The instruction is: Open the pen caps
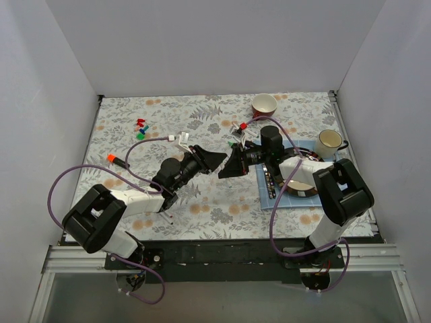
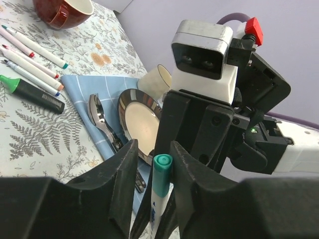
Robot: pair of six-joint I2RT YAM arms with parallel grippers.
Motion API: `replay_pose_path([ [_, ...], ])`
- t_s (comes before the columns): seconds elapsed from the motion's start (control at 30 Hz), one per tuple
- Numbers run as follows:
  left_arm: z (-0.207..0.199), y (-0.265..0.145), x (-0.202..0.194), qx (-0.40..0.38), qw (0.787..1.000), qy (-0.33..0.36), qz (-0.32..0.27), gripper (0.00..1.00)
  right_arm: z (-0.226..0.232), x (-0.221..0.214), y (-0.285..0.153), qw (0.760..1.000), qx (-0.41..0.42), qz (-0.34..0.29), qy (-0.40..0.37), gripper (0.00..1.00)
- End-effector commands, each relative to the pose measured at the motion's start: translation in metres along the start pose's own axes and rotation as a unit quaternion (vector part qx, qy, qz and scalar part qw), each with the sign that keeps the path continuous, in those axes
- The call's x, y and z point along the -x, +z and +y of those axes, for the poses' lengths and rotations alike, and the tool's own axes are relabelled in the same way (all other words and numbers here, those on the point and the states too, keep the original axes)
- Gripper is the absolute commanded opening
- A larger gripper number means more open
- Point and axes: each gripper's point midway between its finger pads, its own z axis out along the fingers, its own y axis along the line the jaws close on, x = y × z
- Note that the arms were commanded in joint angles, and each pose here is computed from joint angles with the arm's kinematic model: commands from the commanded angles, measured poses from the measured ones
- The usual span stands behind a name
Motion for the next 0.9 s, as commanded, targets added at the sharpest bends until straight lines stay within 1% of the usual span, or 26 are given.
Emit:
replay_pose_path([
  [0.0,-0.018,0.002,0.013,-0.026,0.999,0.035,-0.01,0.25,0.002,0.011,0.0,0.999,0.015,0.004,-0.029,0.01],
  [0.1,-0.022,0.0,0.016,-0.034,0.998,0.044,-0.011,0.08,0.0,0.01,0.0,1.0,0.015,0.005,-0.025,0.01],
  [0.13,-0.025,-0.001,0.016,-0.04,0.998,0.046,-0.01,0.01,0.001,0.009,0.001,1.0,0.017,0.007,-0.025,0.01],
  [0.2,-0.028,-0.003,0.023,-0.048,0.997,0.054,-0.017,0.0,0.001,0.009,0.001,0.999,0.02,0.009,-0.023,0.01],
  [0.27,-0.032,-0.005,0.026,-0.06,0.996,0.058,-0.011,0.0,0.003,0.008,0.001,0.999,0.026,0.011,-0.025,0.01],
  [0.37,-0.028,-0.007,0.047,-0.054,0.996,0.064,-0.021,0.0,0.006,0.007,0.0,0.999,0.034,0.013,-0.03,0.01],
  [0.4,-0.018,-0.009,0.062,-0.042,0.996,0.068,-0.034,0.0,0.006,0.006,0.0,0.999,0.036,0.014,-0.03,0.01],
  [0.47,-0.013,-0.01,0.085,-0.034,0.996,0.064,-0.047,0.0,0.006,0.004,0.0,0.999,0.039,0.017,-0.028,0.01],
  [0.5,-0.002,-0.013,0.105,-0.023,0.996,0.066,-0.06,0.0,0.006,0.003,0.001,0.999,0.04,0.017,-0.028,0.01],
  [0.57,0.007,-0.012,0.128,-0.01,0.995,0.069,-0.069,0.0,0.006,0.001,0.003,0.998,0.044,0.021,-0.028,0.01],
  [0.6,0.021,-0.016,0.144,0.006,0.994,0.071,-0.078,0.0,0.006,0.001,0.003,0.998,0.045,0.021,-0.029,0.01],
  [0.67,0.033,-0.019,0.161,0.022,0.994,0.066,-0.088,0.0,0.006,-0.001,0.005,0.998,0.048,0.024,-0.028,0.01],
  [0.7,0.04,-0.023,0.175,0.031,0.992,0.069,-0.102,0.0,0.007,-0.001,0.005,0.998,0.048,0.024,-0.028,0.01],
  [0.8,0.051,-0.029,0.199,0.045,0.989,0.063,-0.126,0.0,0.006,-0.002,0.007,0.998,0.051,0.027,-0.028,0.01],
  [0.87,0.056,-0.031,0.207,0.049,0.988,0.058,-0.133,0.0,0.006,-0.003,0.008,0.998,0.053,0.029,-0.027,0.01],
])
